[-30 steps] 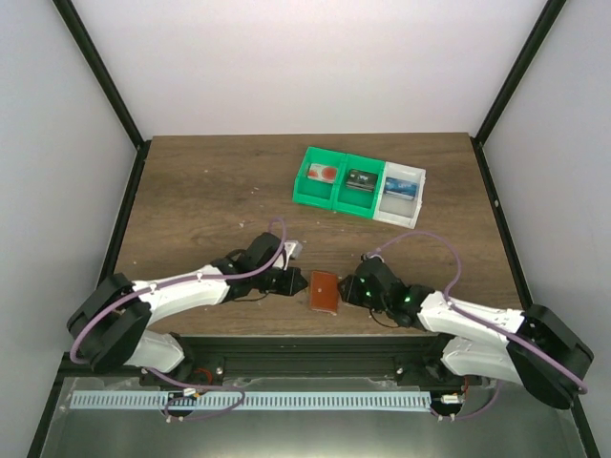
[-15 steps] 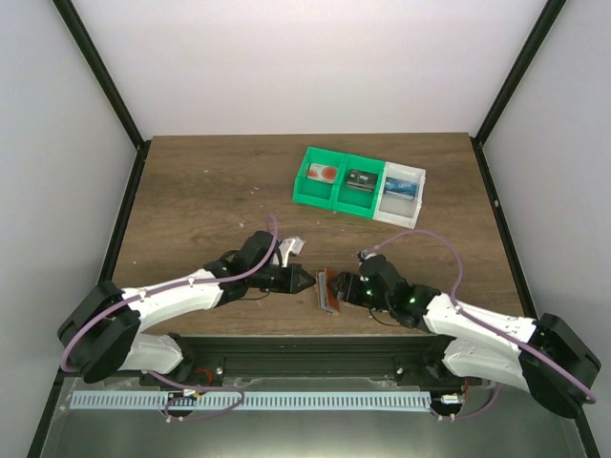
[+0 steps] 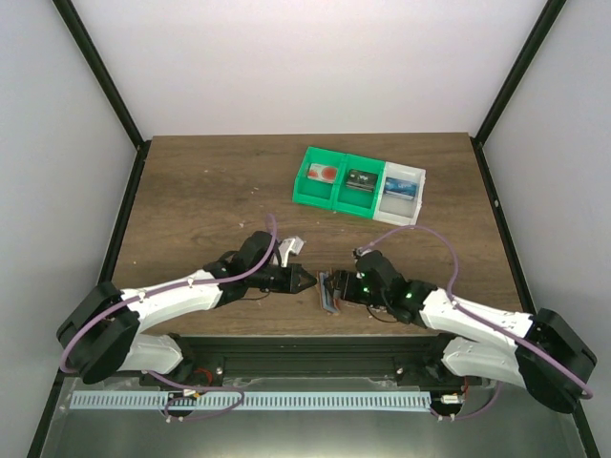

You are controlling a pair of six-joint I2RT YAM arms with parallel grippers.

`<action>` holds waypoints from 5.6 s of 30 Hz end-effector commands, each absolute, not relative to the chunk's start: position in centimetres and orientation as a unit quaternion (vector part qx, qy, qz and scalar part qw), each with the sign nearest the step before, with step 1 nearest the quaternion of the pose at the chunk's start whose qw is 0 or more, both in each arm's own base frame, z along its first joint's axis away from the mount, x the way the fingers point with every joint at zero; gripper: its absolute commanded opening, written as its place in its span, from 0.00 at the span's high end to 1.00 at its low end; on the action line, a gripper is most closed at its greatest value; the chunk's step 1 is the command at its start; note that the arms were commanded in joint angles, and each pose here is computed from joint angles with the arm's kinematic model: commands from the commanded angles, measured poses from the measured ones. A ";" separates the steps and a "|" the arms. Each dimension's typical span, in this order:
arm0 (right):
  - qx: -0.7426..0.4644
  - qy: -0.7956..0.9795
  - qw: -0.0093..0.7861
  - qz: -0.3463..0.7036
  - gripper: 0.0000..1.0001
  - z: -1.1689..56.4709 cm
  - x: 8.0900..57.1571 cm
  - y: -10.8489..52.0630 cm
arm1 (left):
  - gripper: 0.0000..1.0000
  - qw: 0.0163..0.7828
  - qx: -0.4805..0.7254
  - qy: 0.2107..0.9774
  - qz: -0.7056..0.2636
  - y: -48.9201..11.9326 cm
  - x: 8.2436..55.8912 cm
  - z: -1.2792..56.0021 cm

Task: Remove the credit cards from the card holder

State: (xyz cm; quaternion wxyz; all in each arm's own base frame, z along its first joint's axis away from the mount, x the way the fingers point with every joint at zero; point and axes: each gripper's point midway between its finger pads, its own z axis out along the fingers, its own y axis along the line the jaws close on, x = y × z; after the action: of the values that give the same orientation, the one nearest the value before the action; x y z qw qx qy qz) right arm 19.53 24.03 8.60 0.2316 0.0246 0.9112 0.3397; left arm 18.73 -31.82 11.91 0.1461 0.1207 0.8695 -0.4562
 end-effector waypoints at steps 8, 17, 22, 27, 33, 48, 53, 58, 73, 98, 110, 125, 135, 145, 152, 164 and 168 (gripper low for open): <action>0.034 0.937 0.248 0.245 0.40 6.9 20.0 21.0 | 1.00 0.166 0.122 0.869 -0.450 -31.4 19.1 12.6; 0.053 0.942 0.262 0.205 0.52 6.7 19.9 18.8 | 1.00 0.177 0.121 0.877 -0.431 -30.7 19.4 12.4; 0.060 0.939 0.269 0.208 0.68 6.5 19.9 18.4 | 1.00 0.179 0.117 0.885 -0.413 -30.2 19.6 11.7; 0.060 0.938 0.269 0.209 0.82 5.3 19.6 18.2 | 1.00 0.179 0.105 0.902 -0.380 -28.9 19.8 10.2; 0.055 0.930 0.269 0.246 0.96 4.8 19.2 19.0 | 1.00 0.170 0.069 0.919 -0.348 -26.3 20.3 8.3; 0.007 0.904 0.285 0.318 0.99 6.1 19.7 22.1 | 0.74 0.189 0.039 0.932 -0.307 -22.9 20.6 8.5; -0.012 0.903 0.284 0.324 0.99 6.1 19.8 22.9 | 0.62 0.203 0.054 0.914 -0.346 -24.3 21.1 10.6; -0.022 0.903 0.286 0.320 1.00 6.1 20.0 23.1 | 0.67 0.169 0.091 0.883 -0.428 -27.7 20.3 10.9; -0.060 0.913 0.305 0.264 0.96 6.1 21.1 22.4 | 0.76 0.128 0.119 0.869 -0.463 -32.3 21.8 9.2; -0.079 0.868 0.221 0.438 0.76 11.6 17.8 28.1 | 0.82 0.104 0.157 0.881 -0.433 -36.7 23.0 6.3; -0.011 0.929 0.180 0.324 0.80 4.3 18.1 25.0 | 0.82 0.126 0.078 0.897 -0.416 -30.7 23.5 6.6; -0.022 0.899 0.230 0.373 0.79 10.6 18.8 25.7 | 0.85 0.118 0.078 0.895 -0.423 -29.3 21.4 6.1; -0.043 0.864 0.223 0.450 0.80 14.9 18.8 28.8 | 0.86 0.097 0.087 0.853 -0.505 -32.2 21.1 8.5; -0.059 0.856 0.229 0.459 0.80 14.9 18.2 28.8 | 0.88 0.092 0.117 0.845 -0.513 -36.2 22.5 8.5; -0.049 0.868 0.213 0.446 0.80 12.1 17.5 28.2 | 0.89 0.081 0.123 0.855 -0.497 -37.5 23.0 6.9; -0.014 0.918 0.188 0.350 0.82 5.9 17.9 26.1 | 0.88 0.132 0.077 0.869 -0.470 -34.0 25.3 8.9; -0.001 0.925 0.181 0.333 0.82 4.9 17.7 25.4 | 0.88 0.143 0.076 0.885 -0.436 -31.9 25.1 8.7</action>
State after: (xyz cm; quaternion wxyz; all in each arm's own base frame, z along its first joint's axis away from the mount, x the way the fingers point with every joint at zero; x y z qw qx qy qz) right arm 17.80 26.32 6.01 0.1806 -0.0168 0.9156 0.3587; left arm 25.27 -33.89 9.17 0.1293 0.0780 0.8685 -0.4720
